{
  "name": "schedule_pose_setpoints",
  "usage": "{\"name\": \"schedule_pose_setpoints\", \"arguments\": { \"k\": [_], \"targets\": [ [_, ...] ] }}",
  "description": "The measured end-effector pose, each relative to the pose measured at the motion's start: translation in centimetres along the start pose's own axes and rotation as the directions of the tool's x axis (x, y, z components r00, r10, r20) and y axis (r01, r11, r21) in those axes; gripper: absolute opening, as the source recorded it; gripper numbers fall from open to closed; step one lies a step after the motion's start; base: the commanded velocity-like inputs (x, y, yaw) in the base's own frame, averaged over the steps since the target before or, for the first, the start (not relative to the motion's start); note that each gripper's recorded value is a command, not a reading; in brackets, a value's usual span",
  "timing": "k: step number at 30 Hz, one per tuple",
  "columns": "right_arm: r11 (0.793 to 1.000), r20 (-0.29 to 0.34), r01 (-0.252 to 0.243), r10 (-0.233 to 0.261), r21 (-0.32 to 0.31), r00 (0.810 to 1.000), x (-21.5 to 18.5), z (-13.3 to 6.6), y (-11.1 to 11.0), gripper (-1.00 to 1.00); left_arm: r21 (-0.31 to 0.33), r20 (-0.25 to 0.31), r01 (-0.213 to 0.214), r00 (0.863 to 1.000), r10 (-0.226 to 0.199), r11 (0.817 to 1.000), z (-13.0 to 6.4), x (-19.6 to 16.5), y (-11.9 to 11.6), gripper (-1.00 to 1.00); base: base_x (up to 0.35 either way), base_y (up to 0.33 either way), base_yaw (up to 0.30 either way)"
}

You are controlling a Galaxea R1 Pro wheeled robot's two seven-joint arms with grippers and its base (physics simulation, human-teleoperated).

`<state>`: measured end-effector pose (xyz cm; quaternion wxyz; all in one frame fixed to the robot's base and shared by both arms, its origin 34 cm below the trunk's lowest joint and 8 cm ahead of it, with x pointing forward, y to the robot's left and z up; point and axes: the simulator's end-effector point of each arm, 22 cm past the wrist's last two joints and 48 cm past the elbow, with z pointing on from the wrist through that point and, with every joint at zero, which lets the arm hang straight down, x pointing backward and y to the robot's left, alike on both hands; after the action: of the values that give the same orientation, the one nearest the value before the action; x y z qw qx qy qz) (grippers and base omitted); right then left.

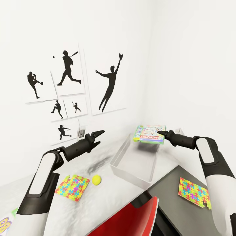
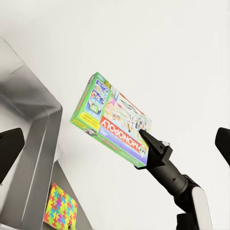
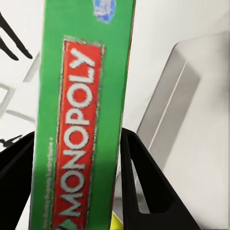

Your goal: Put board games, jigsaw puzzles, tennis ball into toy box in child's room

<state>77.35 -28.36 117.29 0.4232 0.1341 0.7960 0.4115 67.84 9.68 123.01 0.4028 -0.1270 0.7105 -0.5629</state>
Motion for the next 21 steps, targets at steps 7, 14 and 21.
{"name": "schedule_pose_setpoints", "arguments": {
  "k": [7,14,21],
  "targets": [
    [1.000,-0.004,0.008,-0.008,0.008,1.000,1.1,-0.4,-0.6,-1.00,0.023,-0.005,0.019,1.000,-0.019,1.000,0.0,0.1,-0.5,1.00,0.000,0.000,0.000],
    [1.000,-0.015,0.012,-0.012,0.009,1.000,1.1,-0.4,-0.3,-1.00,0.028,-0.001,0.012,1.000,-0.012,1.000,0.5,0.4,-1.2,1.00,0.000,0.000,0.000],
    [1.000,-0.010,0.004,-0.004,0.003,1.000,0.0,-0.1,0.2,-1.00,0.016,0.003,-0.004,1.000,0.004,1.000,0.8,0.7,-1.2,1.00,0.001,0.000,0.000]
  ]
}}
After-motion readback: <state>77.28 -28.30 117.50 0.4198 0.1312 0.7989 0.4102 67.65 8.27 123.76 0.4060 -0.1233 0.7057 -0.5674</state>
